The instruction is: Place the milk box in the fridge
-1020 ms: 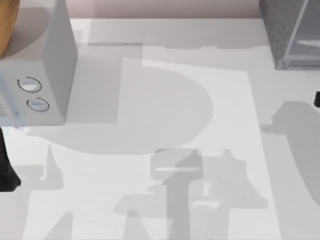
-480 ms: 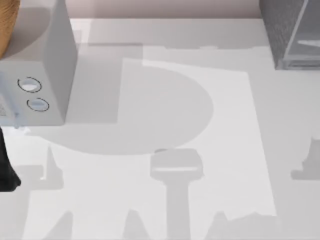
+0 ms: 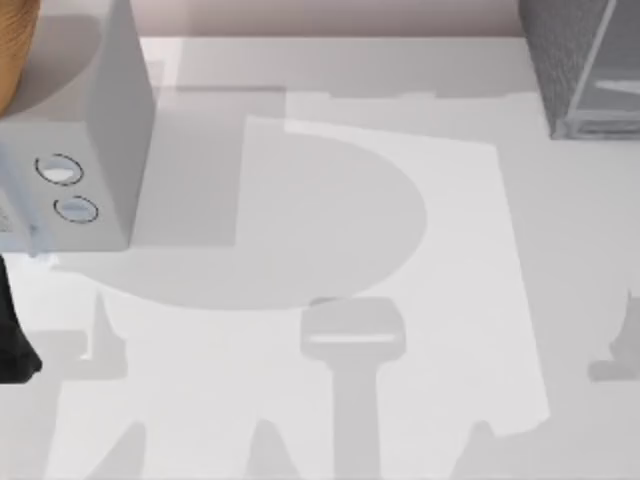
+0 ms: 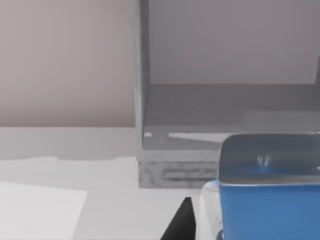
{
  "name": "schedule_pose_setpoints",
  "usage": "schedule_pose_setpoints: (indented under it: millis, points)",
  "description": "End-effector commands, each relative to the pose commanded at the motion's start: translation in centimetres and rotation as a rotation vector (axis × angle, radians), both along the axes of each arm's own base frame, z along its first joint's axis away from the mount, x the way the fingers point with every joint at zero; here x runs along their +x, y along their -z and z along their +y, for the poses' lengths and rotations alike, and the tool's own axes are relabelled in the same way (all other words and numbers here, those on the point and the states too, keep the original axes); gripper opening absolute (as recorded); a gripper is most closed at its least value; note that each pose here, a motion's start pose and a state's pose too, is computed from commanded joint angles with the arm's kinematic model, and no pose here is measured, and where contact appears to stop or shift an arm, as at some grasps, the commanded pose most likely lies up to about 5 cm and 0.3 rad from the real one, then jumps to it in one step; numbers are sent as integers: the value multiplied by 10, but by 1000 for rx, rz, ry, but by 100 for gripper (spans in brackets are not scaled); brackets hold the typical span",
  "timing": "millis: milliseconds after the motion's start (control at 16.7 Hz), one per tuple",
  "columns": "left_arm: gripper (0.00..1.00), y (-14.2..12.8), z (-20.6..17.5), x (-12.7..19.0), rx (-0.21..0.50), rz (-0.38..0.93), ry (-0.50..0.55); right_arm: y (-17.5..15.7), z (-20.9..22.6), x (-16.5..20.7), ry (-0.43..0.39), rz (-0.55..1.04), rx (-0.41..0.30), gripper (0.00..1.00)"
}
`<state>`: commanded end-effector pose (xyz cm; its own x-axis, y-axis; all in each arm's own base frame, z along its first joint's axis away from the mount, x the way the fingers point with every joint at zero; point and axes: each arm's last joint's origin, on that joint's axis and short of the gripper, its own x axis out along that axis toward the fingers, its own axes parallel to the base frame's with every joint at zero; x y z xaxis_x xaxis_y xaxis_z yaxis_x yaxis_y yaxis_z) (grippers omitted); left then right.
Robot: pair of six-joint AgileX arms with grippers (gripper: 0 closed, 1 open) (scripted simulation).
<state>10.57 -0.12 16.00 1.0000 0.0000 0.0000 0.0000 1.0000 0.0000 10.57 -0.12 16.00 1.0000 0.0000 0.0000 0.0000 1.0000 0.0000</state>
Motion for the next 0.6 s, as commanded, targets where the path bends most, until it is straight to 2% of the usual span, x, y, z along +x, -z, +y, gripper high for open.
schedule_pose_setpoints:
  millis: [300, 600]
  points:
    - [100, 0, 0, 0, 0, 0, 0, -10, 0, 2, -10, -6, 5, 0]
    - [100, 0, 0, 0, 0, 0, 0, -45, -3, 24, -14, -7, 5, 0]
